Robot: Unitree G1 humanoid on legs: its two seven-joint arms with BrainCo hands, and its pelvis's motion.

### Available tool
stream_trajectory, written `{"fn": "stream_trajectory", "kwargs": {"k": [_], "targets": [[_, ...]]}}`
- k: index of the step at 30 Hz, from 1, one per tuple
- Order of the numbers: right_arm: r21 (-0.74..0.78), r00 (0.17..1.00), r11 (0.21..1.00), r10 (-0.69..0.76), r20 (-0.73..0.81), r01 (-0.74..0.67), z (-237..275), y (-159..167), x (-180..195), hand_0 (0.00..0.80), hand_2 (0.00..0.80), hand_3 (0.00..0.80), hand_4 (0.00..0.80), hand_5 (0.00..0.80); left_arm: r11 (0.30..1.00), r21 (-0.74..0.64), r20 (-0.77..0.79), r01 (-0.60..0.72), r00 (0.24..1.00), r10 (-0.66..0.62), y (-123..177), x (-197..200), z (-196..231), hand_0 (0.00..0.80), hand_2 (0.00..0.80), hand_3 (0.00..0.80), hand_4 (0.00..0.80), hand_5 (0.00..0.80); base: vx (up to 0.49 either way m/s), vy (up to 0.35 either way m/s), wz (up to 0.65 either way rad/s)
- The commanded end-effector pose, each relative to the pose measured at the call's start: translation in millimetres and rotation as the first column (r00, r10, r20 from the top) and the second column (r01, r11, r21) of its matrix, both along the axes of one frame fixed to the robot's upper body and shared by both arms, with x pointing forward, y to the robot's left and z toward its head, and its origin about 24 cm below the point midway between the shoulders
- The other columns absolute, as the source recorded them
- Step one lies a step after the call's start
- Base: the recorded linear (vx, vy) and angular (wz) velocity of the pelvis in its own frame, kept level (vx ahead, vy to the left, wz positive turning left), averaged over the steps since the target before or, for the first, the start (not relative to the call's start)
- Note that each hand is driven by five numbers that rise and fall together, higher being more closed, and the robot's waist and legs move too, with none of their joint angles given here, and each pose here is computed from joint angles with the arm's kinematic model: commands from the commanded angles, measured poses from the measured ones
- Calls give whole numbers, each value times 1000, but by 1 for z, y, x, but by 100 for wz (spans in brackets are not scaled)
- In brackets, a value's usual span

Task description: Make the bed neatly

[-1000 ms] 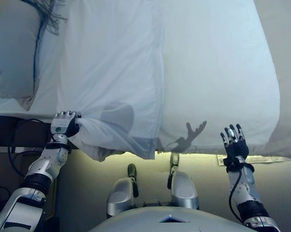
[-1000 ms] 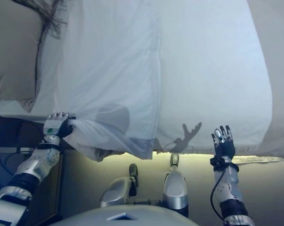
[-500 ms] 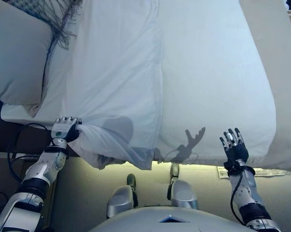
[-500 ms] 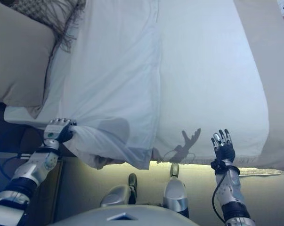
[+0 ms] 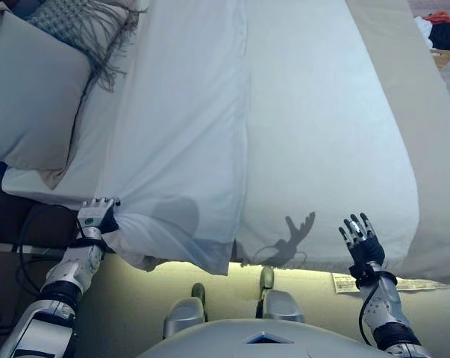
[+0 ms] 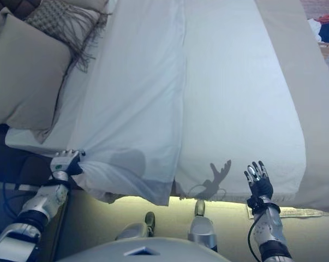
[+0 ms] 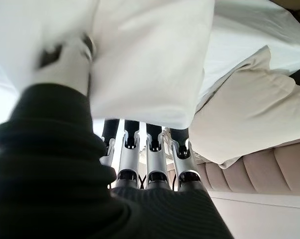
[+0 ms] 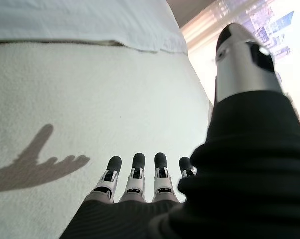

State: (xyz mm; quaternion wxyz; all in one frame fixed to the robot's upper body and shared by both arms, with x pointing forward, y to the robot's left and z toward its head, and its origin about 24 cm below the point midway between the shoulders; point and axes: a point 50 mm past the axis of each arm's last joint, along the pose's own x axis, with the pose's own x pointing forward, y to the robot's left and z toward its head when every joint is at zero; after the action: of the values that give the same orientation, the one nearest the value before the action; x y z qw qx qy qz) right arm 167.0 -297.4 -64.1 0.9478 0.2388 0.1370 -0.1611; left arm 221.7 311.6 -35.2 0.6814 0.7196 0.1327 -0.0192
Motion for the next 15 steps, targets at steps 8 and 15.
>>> {"fn": "stream_trajectory", "kwargs": {"k": [8,15], "targets": [[-37,994,997,-69,85,72,9,-9,1,0,0,0,0,0,937,270,-200,-221,939,279,79,-85,-9,0,0,0,0,0,21,-21,-1],[-36,995,997,-64,79,67,11,-4,4,0,0,0,0,0,925,266,-220,-271,917,332,85,-90,-7,0,0,0,0,0,0,0,0]]}}
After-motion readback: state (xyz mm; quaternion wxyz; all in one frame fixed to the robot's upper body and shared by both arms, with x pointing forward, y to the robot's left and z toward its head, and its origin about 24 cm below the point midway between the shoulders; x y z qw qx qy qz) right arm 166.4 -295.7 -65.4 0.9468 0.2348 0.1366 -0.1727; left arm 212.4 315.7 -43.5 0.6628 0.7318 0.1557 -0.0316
